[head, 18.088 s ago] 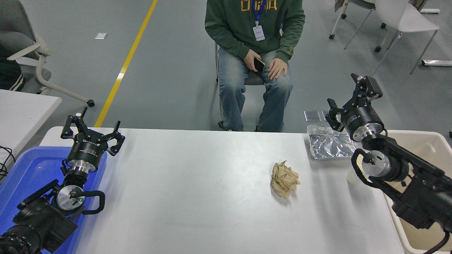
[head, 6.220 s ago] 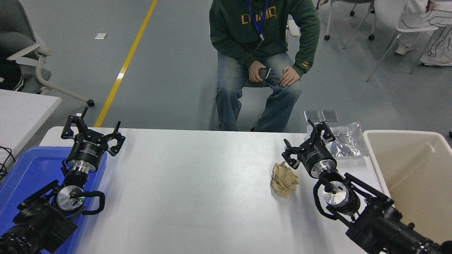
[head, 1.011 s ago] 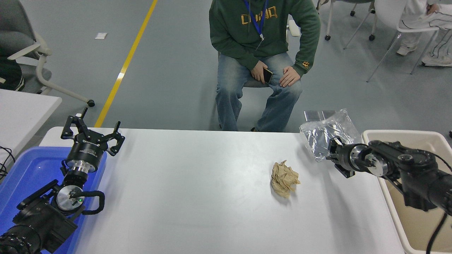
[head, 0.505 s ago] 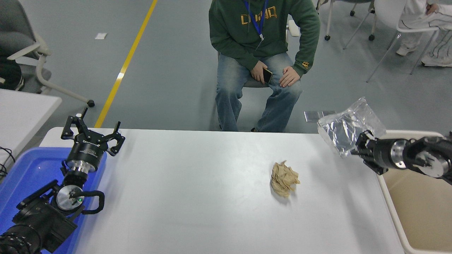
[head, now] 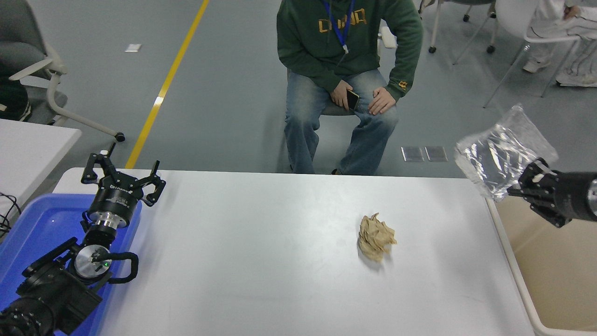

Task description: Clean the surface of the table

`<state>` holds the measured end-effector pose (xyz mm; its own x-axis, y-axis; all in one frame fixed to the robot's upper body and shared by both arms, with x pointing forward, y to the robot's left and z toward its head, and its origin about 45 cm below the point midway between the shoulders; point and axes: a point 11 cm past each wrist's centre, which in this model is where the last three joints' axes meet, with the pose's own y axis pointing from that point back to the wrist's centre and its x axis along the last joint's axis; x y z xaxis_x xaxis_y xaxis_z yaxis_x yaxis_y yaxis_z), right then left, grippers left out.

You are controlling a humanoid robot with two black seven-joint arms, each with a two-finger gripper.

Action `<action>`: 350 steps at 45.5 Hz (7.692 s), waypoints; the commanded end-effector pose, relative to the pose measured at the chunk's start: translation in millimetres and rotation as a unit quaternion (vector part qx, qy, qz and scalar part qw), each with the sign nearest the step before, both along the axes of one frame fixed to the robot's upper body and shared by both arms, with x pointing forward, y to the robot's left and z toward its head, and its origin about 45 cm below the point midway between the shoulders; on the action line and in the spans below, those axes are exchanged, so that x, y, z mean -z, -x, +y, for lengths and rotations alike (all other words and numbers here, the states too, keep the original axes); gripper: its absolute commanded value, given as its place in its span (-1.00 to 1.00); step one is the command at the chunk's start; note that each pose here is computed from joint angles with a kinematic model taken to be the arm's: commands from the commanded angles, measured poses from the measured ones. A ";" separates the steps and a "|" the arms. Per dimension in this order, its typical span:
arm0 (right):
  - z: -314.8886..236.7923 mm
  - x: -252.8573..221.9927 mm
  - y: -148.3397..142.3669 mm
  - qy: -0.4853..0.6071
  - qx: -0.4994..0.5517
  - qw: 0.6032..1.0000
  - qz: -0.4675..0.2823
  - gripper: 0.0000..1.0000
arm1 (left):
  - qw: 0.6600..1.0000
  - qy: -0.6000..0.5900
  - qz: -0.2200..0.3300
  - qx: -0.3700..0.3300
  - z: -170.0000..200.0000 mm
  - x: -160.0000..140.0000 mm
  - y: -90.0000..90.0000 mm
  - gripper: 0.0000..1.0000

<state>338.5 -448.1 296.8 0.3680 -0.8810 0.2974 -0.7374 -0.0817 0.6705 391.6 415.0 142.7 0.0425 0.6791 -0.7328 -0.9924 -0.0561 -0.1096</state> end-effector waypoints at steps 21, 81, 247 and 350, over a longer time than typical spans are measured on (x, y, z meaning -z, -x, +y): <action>-33.8 -33.8 26.3 0.017 0.001 1.000 -0.003 -1.00 | 1.000 0.000 0.000 0.000 -0.1 0.0 0.0 1.00; -116.9 147.5 -27.0 0.229 0.237 0.942 0.065 -1.00 | 1.000 0.000 0.000 0.000 0.0 0.0 0.0 1.00; 268.5 136.5 -71.0 -0.590 0.222 0.767 -0.120 0.96 | 1.000 0.001 0.000 0.000 -0.6 0.2 -0.1 1.00; 188.1 150.1 -35.4 -0.247 0.011 0.955 -0.164 0.99 | 1.000 0.000 0.000 0.000 0.1 -0.1 0.0 1.00</action>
